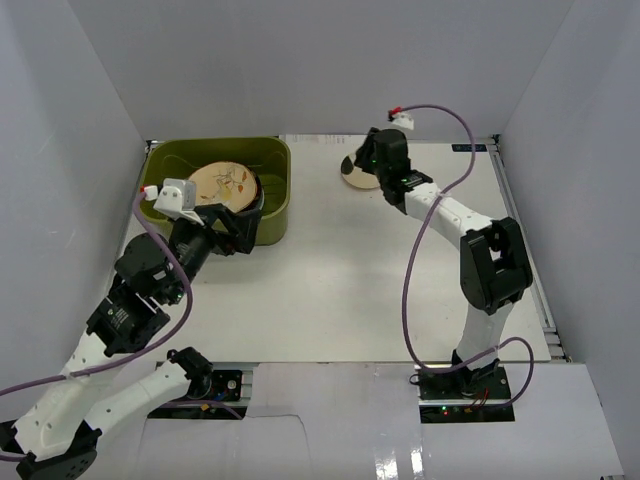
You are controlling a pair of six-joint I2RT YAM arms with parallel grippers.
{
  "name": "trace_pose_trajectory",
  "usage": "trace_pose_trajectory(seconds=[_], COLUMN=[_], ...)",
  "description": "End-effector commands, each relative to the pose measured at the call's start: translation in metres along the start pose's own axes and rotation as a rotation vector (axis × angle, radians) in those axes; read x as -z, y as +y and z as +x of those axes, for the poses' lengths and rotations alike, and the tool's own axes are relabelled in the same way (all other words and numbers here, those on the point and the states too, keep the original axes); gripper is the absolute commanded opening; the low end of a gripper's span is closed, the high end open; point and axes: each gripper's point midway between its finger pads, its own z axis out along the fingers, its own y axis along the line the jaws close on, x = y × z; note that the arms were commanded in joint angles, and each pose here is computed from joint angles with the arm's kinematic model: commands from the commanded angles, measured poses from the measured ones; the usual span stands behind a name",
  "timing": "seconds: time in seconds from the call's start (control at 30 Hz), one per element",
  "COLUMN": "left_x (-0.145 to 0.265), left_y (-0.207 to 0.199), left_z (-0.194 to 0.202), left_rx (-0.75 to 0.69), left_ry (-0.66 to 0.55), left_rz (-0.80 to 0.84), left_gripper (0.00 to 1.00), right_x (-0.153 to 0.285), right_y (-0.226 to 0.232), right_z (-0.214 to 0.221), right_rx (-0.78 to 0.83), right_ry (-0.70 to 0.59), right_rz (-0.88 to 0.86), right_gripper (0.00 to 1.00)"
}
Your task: Place the plates into the plastic bin on the countertop
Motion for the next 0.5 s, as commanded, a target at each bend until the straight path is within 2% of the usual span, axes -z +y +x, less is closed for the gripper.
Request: trace_pose_trajectory(seconds=[0.0, 0.07, 0.1, 0.2, 0.27, 0.3, 0.37, 0.47], left_x=[-0.005, -0.008, -0.01, -0.013, -0.017, -0.017, -0.02, -0.022], left_y=[-0.003, -0.008, -0.007, -0.009, -0.007, -0.007, -0.005, -0.002], left_z=[0.027, 0.034, 0.044, 0.049, 0.059, 0.059, 0.067, 0.073], left_rx=[-0.002, 0.006, 0.001, -0.014, -0.038, -0.038, -0.052, -0.063], left_ry=[0.048, 0.045, 0.06, 0.055, 0.06, 0.06, 0.069, 0.08], left_rz=[0.036, 0.072, 0.071, 0.093, 0.094, 0.094, 0.09, 0.082], left_gripper=[0.98, 0.98, 0.98, 0.98, 0.98, 0.98, 0.98, 0.98], right_x=[-0.014, -0.027, -0.036, -0.054, -0.079, -0.083, -0.094, -0.106], right_y=[-0.047, -0.078, -0.093, -0.115, -0.145, -0.14, -0.158, -0.166], right_z=[0.009, 0.023, 0.038, 0.046, 0.077, 0.065, 0.089, 0.099], right_rx=[-0.226, -0.275, -0.281, -0.337, -0.364, -0.368, -0.35, -0.346], right_ry=[0.007, 0.024, 0.041, 0.058, 0.107, 0.086, 0.133, 0.145], right_rz=[0.065, 0.133, 0.176, 0.208, 0.272, 0.257, 0.32, 0.347], right_gripper=[0.41, 0.43, 0.52, 0.64, 0.65, 0.65, 0.63, 0.58])
